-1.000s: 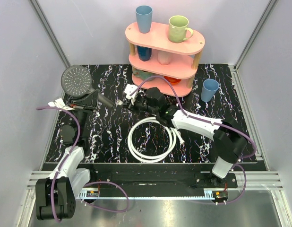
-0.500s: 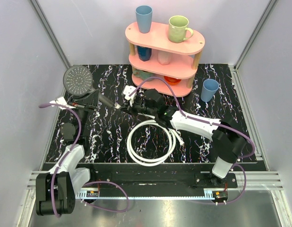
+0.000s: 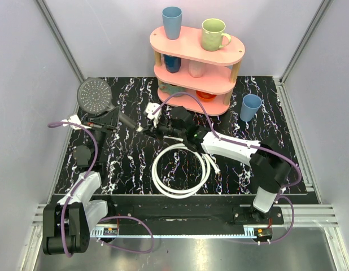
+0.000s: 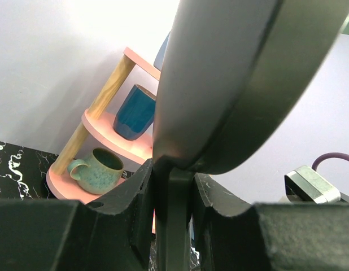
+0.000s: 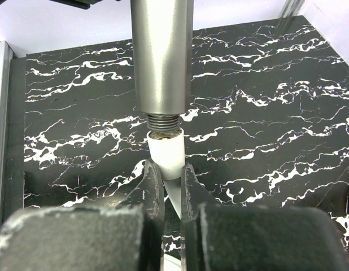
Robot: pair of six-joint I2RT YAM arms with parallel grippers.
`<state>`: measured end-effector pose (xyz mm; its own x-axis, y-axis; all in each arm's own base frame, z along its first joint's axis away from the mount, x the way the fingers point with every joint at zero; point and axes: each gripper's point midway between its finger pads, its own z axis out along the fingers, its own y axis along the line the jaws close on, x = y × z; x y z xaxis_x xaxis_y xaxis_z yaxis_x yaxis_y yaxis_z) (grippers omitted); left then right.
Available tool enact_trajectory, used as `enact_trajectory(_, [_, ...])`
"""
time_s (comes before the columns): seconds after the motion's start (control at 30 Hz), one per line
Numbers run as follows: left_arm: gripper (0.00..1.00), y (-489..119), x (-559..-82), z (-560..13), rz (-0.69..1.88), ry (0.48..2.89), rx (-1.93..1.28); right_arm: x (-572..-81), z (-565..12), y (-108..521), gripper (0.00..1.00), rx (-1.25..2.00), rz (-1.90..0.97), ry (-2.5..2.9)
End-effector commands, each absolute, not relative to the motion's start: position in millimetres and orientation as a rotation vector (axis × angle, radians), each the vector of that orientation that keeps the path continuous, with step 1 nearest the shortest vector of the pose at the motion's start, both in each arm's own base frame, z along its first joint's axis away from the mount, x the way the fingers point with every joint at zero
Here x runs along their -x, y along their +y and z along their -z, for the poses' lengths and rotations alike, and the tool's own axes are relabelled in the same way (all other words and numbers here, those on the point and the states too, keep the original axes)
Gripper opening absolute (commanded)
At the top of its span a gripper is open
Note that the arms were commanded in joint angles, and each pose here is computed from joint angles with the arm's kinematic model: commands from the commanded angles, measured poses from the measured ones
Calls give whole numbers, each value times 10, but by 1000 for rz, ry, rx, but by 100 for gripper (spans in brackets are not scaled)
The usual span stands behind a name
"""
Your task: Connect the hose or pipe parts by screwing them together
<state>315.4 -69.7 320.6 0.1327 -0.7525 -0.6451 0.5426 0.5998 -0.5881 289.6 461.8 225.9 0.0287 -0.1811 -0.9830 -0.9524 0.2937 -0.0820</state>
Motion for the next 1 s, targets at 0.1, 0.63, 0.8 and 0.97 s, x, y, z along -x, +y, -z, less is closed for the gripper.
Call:
enact_trajectory(0.1, [0,-774,-2768,-3857,949,810,40,-2825,-2635,4789,0,1075,-944,1349])
enact_trajectory(0.63, [0,-845,-2712,-3611,994,858,49,-2741,-2886,4833,0,1040,-1048,1324])
enact_trajectory(0.8, [0,-931,-2683,-3569,1006,883,-7,-2738,-2977,4763,0,1043,-1103,1309])
enact_trajectory(0.97, [0,-1080,-2664,-3534,1036,925,-110,-2730,-2967,4671,0,1094,-1160,1315])
